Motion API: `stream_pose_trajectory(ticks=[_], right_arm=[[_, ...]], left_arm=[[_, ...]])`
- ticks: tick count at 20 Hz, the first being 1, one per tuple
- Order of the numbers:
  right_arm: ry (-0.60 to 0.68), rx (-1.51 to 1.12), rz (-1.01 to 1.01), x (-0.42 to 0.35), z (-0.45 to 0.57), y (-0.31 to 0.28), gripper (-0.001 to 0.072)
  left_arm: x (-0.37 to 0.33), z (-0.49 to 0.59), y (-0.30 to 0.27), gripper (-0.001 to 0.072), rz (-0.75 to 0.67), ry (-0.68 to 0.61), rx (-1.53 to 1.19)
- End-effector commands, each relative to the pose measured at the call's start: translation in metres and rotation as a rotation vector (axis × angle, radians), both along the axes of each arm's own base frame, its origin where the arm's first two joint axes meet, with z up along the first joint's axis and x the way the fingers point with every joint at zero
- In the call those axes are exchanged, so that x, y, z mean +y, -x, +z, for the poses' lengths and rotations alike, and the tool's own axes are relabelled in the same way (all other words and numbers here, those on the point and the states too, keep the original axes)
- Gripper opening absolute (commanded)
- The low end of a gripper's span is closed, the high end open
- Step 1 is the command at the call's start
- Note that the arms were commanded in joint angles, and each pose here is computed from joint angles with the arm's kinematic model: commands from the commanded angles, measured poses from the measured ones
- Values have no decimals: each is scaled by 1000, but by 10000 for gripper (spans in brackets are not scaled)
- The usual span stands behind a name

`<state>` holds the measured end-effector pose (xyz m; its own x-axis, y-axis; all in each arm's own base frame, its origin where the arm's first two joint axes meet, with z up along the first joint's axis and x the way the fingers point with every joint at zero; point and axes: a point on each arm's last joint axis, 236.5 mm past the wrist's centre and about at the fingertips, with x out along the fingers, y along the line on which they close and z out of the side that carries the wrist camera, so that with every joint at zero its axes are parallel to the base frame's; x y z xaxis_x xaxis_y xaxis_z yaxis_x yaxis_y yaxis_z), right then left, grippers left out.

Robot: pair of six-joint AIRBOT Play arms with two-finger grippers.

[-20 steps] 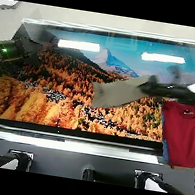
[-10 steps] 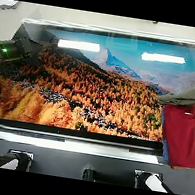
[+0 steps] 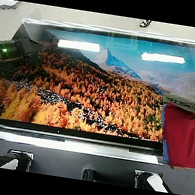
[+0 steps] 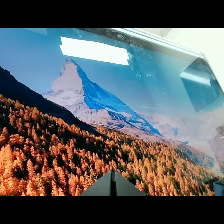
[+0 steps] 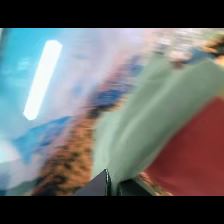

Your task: Fold the shirts.

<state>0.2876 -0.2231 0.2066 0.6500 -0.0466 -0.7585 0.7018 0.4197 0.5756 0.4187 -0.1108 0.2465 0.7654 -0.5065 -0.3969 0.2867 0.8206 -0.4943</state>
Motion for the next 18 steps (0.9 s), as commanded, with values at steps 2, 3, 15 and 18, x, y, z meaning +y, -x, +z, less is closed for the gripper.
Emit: stream_pose_trajectory(ticks=[2, 3, 15, 18], right_arm=[[-54, 349, -104, -6, -59, 76, 37], [-66, 421, -114, -2, -77, 93, 37], [-170, 667, -123, 53, -223, 167, 38], [-110, 629, -125, 39, -219, 159, 550]], left_arm=[[0, 0, 0, 28, -2, -4, -4], [0, 0, 0, 28, -2, -4, -3], [0, 0, 0, 28, -3, -4, -3], [0, 0, 0, 28, -2, -4, -3]])
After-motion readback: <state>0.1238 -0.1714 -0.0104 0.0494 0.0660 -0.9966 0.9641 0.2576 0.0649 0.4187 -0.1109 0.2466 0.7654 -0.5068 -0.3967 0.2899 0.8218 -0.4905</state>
